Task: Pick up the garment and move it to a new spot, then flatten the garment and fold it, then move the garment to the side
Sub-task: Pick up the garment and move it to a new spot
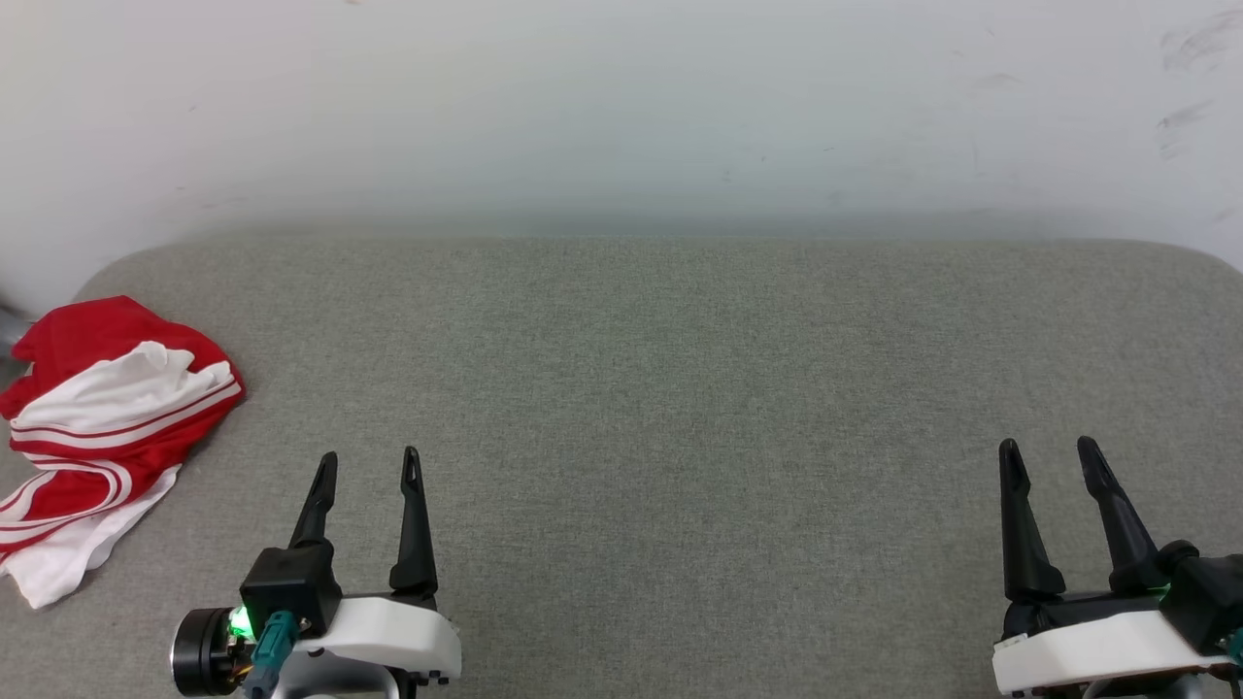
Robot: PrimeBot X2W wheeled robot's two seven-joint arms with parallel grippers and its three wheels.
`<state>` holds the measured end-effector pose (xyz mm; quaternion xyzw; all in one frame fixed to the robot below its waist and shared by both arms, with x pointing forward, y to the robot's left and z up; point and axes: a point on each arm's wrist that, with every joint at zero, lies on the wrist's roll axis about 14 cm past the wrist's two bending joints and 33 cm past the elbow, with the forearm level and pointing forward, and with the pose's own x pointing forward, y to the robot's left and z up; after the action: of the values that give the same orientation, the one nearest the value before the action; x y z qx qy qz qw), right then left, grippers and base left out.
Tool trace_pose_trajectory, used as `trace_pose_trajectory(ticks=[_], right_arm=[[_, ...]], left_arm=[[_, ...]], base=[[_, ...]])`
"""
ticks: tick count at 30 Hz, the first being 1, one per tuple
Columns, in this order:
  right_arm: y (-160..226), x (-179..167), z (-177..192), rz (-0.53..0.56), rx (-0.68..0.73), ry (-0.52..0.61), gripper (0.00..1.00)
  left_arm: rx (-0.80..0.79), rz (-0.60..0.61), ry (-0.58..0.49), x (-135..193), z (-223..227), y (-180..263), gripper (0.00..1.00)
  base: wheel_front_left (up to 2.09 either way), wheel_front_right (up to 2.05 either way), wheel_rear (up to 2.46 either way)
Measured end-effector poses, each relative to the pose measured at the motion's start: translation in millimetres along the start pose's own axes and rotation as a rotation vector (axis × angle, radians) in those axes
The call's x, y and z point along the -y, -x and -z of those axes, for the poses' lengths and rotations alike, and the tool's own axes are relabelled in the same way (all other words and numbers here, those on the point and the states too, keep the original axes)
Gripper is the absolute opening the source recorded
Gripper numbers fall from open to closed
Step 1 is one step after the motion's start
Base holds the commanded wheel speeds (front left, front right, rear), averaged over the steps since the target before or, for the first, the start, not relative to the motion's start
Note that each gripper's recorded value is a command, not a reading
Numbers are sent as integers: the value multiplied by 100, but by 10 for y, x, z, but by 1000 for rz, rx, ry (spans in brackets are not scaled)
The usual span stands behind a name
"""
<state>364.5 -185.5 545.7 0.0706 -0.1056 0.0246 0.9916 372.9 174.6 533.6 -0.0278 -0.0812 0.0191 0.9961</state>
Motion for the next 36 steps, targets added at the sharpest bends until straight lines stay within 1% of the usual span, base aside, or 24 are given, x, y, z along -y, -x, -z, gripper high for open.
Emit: trace_pose_trajectory(ticks=[12, 20, 30, 31, 36], right_arm=[[-7, -25, 18, -8, -5, -1, 100], [-63, -113, 63, -36, -15, -2, 100], [-201, -421, 159, -128, -33, -19, 100], [-231, -505, 181, -152, -37, -24, 100], [-301, -715, 237, -213, -48, -36, 100]], left_arm=[[-4, -8, -3, -29, 12, 16, 100], [-8, -38, -7, -132, 16, 61, 100], [-2, -143, -35, -485, -34, 223, 100], [0, -169, -38, -572, -50, 273, 100], [4, -237, -48, -783, -88, 414, 100]], base=[[0, 0, 0], [0, 0, 0], [0, 0, 0], [0, 0, 0], [0, 0, 0]])
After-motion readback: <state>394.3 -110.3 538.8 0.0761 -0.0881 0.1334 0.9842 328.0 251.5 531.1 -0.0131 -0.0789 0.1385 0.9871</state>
